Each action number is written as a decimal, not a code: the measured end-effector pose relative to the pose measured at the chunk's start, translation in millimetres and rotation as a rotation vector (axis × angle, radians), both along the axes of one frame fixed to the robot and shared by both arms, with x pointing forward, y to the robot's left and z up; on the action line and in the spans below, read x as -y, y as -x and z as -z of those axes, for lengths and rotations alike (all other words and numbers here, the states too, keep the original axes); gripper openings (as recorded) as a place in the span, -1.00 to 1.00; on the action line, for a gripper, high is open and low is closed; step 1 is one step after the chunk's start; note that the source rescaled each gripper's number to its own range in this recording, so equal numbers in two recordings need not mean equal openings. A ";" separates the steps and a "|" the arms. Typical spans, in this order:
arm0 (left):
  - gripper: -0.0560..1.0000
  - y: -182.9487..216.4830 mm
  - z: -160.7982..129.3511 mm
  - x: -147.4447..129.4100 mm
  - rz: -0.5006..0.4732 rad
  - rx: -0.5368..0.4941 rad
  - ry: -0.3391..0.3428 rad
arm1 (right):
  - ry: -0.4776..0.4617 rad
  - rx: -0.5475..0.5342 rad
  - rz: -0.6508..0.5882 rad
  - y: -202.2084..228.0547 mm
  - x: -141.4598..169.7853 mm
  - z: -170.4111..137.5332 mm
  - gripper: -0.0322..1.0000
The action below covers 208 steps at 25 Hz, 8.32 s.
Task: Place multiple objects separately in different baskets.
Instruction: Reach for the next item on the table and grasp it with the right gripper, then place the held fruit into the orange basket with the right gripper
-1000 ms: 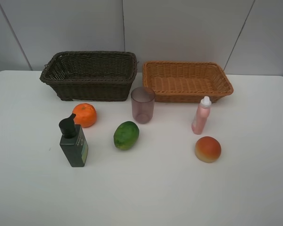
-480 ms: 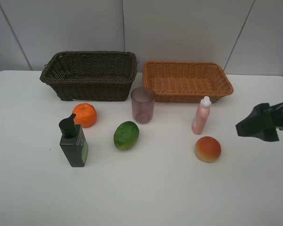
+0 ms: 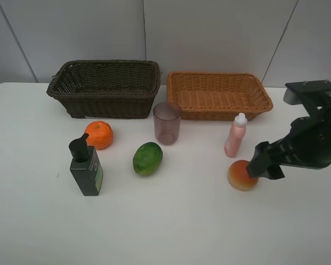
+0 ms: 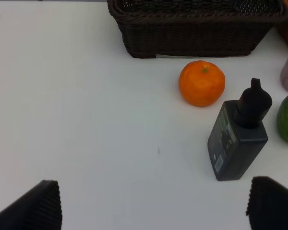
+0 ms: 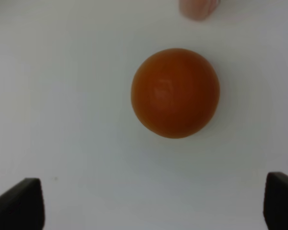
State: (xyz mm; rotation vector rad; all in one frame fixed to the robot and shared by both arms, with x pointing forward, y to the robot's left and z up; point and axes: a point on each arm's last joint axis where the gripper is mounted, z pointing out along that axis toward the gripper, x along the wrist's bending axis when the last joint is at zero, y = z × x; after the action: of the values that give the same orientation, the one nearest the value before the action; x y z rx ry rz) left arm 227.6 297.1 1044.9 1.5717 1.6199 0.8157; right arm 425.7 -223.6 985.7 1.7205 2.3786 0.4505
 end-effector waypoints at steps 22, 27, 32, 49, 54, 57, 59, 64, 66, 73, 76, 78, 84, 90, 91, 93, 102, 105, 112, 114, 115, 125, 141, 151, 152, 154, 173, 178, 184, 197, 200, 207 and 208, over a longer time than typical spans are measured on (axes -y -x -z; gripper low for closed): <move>1.00 0.0 0.0 0.0 0.000 0.000 0.000 | 0.130 -0.046 -0.157 -33.8 -27.1 47.9 1.00; 1.00 0.0 0.0 0.0 0.000 0.000 0.000 | 0.161 -0.031 -0.172 -38.3 -26.4 54.1 1.00; 1.00 0.0 0.0 0.0 0.000 0.000 0.000 | 0.172 -0.053 -0.176 -40.3 -27.2 62.9 1.00; 1.00 -0.1 -0.1 0.0 0.000 0.001 0.000 | 0.206 -0.033 -0.235 -48.7 -29.4 79.7 1.00; 1.00 -0.1 -0.1 0.0 0.000 0.001 0.000 | 0.217 -0.027 -0.242 -50.0 -27.1 79.6 1.00; 1.00 -0.1 -0.1 0.0 0.000 0.001 0.000 | 0.220 -0.024 -0.240 -51.1 -25.1 79.5 1.00; 1.00 -0.1 -0.1 0.0 0.000 0.001 0.000 | 0.217 -0.019 -0.240 -51.5 -25.4 79.4 1.00; 1.00 -0.1 -0.1 0.0 0.000 0.001 0.000 | 0.219 -0.031 -0.243 -52.2 -25.9 84.7 1.00; 1.00 -0.1 -0.1 0.0 0.000 0.001 0.000 | 0.218 -0.034 -0.245 -52.9 -26.5 87.5 1.00; 1.00 -0.1 -0.1 0.0 0.000 0.001 0.000 | 0.214 -0.046 -0.251 -55.3 -28.5 98.6 1.00; 1.00 -0.1 -0.1 0.0 0.000 0.001 0.000 | 0.215 -0.055 -0.254 -55.7 -28.9 102.9 1.00; 1.00 -0.1 -0.1 0.0 0.000 0.001 0.000 | 0.213 -0.052 -0.254 -56.2 -29.3 103.8 1.00; 1.00 -0.1 -0.1 0.0 0.000 0.001 0.000 | 0.207 -0.044 -0.257 -57.2 -30.2 105.3 1.00; 1.00 -0.1 -0.1 0.0 0.000 0.001 0.000 | 0.206 -0.043 -0.257 -57.3 -30.2 105.3 0.61; 1.00 -0.1 -0.1 0.0 0.000 0.001 0.000 | 0.206 -0.043 -0.257 -57.3 -30.2 105.3 0.40; 1.00 -0.1 -0.1 0.0 0.000 0.001 0.000 | 0.207 -0.045 -0.257 -57.2 -30.1 105.4 -0.04; 1.00 -0.1 -0.1 0.0 0.000 0.001 0.000 | 0.214 -0.057 -0.256 -56.2 -29.3 105.6 -0.04; 1.00 -0.1 -0.1 0.0 0.000 0.001 0.000 | 0.214 -0.057 -0.256 -56.2 -29.3 105.6 -0.04; 1.00 -0.1 -0.1 0.0 0.000 0.001 0.000 | 0.215 -0.058 -0.256 -56.2 -29.3 105.6 -0.04; 1.00 -0.1 -0.1 0.0 0.000 0.001 0.000 | 0.215 -0.058 -0.256 -56.2 -29.3 105.6 -0.04; 1.00 -0.1 -0.1 0.0 0.000 0.001 0.000 | 0.215 -0.057 -0.256 -56.2 -29.3 105.6 -0.04; 1.00 -0.1 -0.1 0.0 0.000 0.001 0.000 | 0.220 -0.067 -0.254 -55.9 -28.8 105.4 -0.04; 1.00 -0.1 -0.1 0.0 0.000 0.001 0.000 | 0.206 -0.022 -0.182 -39.4 -19.1 49.5 -0.04; 1.00 -0.1 -0.1 0.0 0.000 0.001 0.000 | 0.192 0.046 -0.144 -27.8 -8.1 16.0 -0.04; 1.00 -0.1 -0.1 0.0 0.000 0.001 0.000 | 0.191 0.048 -0.141 -27.9 -8.0 14.2 -0.04; 1.00 -0.1 -0.1 0.0 0.000 0.001 0.000 | 0.195 0.048 -0.134 -30.9 -8.7 7.0 -0.04; 1.00 -0.1 -0.1 0.0 0.000 0.001 0.000 | 0.148 0.269 -0.072 -154.6 -58.5 -67.3 -0.04; 1.00 -0.1 -0.1 0.0 0.000 0.001 0.000 | 0.163 0.276 -0.084 -191.9 -74.2 -48.3 -0.04; 1.00 -0.1 -0.1 0.0 0.000 0.001 0.000 | 0.218 0.284 -0.092 -225.9 -66.8 -10.8 -0.04; 1.00 -0.1 -0.1 0.0 0.000 0.001 0.000 | 0.342 0.337 -0.145 -261.5 -29.5 38.1 -0.04; 1.00 -0.1 -0.1 0.0 0.000 0.001 0.000 | 0.336 0.341 -0.151 -263.2 -30.4 43.3 -0.04; 1.00 -0.1 -0.1 0.0 0.000 0.001 0.000 | 0.297 0.318 -0.118 -263.5 -32.4 52.1 0.14; 1.00 -0.1 -0.1 0.0 0.000 0.001 0.000 | 0.284 0.321 -0.106 -263.8 -33.1 51.9 0.34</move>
State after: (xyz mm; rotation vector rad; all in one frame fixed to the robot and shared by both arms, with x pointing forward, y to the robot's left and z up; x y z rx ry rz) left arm 227.6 297.1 1045.0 1.5709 1.6192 0.8164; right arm 689.4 -190.6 933.8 1.2979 2.1848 0.3524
